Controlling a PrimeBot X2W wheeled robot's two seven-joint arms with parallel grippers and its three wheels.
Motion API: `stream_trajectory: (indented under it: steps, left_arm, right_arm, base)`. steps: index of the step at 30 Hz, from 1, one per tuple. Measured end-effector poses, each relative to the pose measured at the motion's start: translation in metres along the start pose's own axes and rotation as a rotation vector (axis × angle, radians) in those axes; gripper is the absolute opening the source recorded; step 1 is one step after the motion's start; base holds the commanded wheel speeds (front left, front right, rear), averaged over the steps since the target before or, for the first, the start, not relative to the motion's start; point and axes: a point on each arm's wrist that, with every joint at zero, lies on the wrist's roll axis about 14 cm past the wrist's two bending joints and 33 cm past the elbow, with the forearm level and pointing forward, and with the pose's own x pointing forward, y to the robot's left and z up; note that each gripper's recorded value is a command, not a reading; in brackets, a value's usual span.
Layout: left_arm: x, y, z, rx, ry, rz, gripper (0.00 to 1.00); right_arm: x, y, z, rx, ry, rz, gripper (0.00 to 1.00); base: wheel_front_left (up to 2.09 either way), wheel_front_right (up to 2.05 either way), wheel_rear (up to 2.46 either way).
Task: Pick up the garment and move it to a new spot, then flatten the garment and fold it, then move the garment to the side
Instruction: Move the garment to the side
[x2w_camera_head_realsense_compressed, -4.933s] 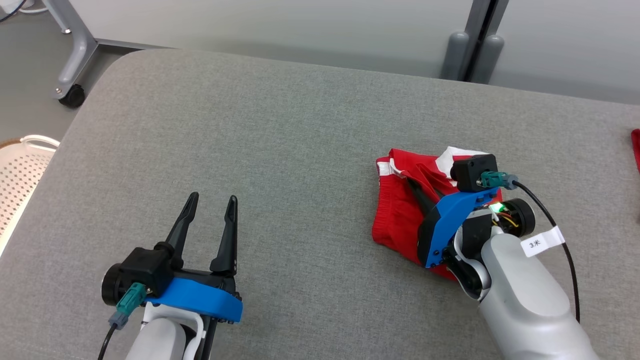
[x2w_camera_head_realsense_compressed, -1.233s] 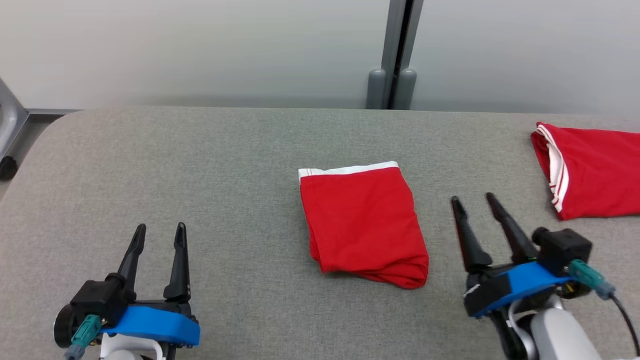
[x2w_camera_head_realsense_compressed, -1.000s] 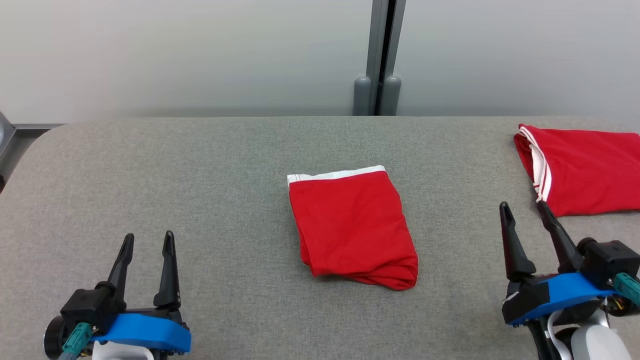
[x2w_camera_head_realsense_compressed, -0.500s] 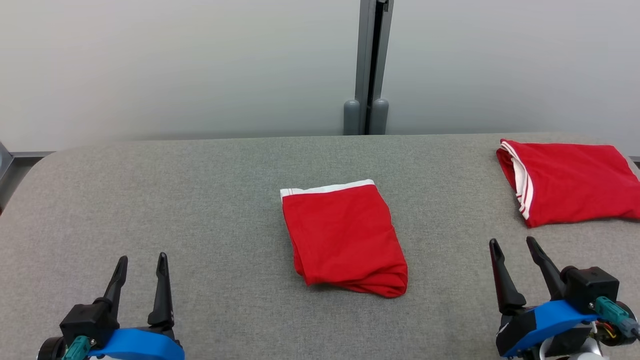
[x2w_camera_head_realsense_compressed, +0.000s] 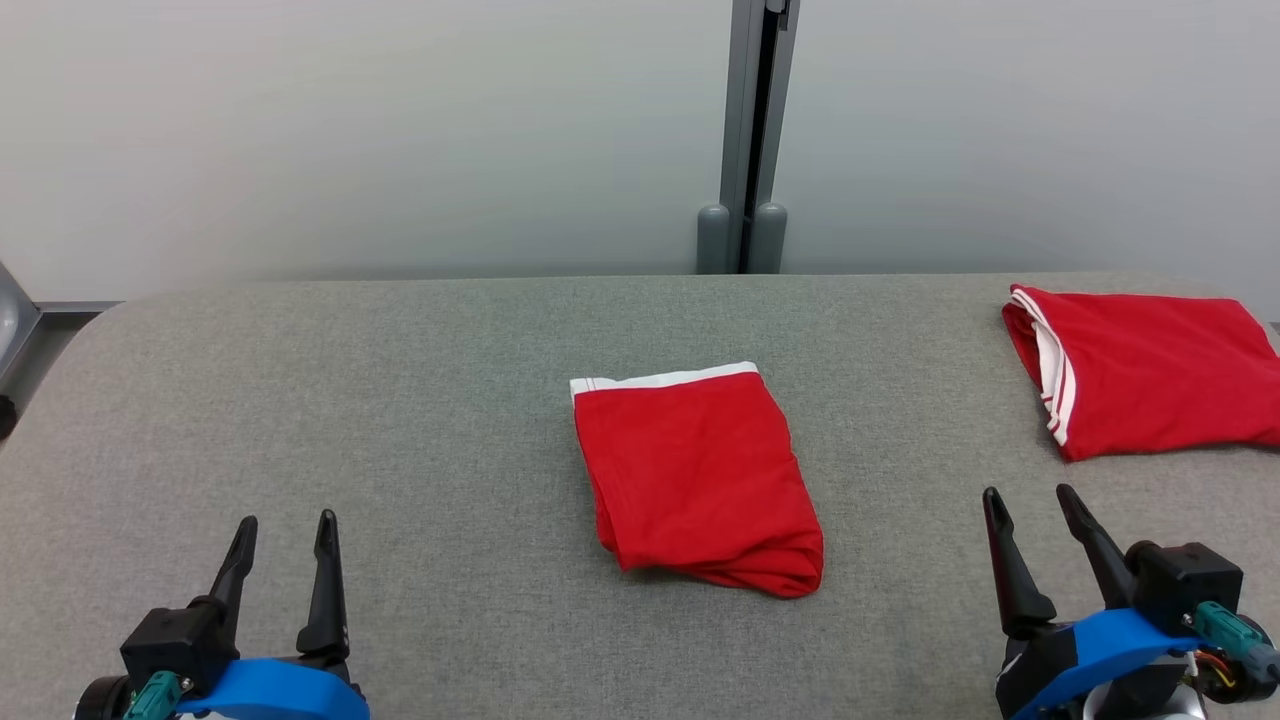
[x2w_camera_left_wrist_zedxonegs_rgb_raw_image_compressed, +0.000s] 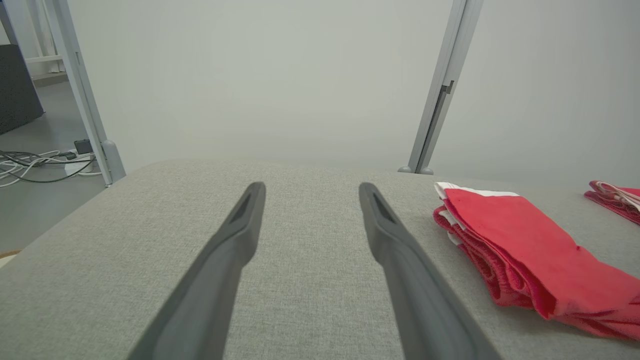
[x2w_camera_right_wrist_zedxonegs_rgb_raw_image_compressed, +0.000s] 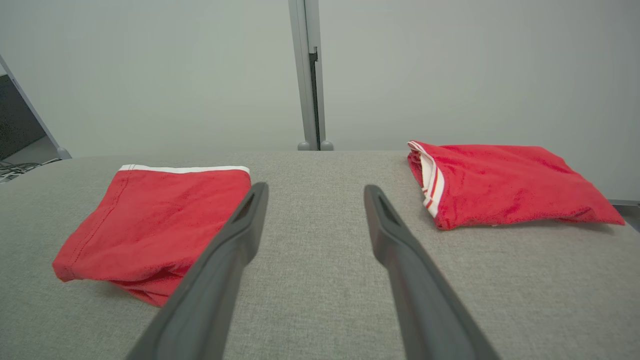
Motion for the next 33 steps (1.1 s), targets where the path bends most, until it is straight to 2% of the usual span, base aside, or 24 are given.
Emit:
stream_trajectory:
  steps: [8, 18, 24, 33]
  left_arm:
    - [-0.002, -0.001, 0.001, -0.004, 0.006, 0.003, 1.00]
    - [0.008, -0.002, 0.002, -0.011, 0.003, 0.004, 1.00]
    - [0.016, 0.002, 0.006, -0.014, -0.013, 0.017, 1.00]
    - [0.016, 0.018, -0.005, -0.007, 0.014, 0.063, 1.00]
  right_arm:
    - [0.007, 0.002, -0.006, 0.021, 0.054, 0.007, 1.00]
    - [0.075, 0.048, -0.011, 0.066, 0.337, 0.146, 1.00]
    - [0.104, 0.072, -0.047, 0.088, 0.515, 0.200, 1.00]
    - [0.107, 0.086, -0.116, 0.099, 0.678, 0.209, 1.00]
  base:
    - [0.00, 0.00, 0.00]
    - [0.00, 0.00, 0.00]
    - [0.00, 0.00, 0.00]
    - [0.00, 0.00, 0.00]
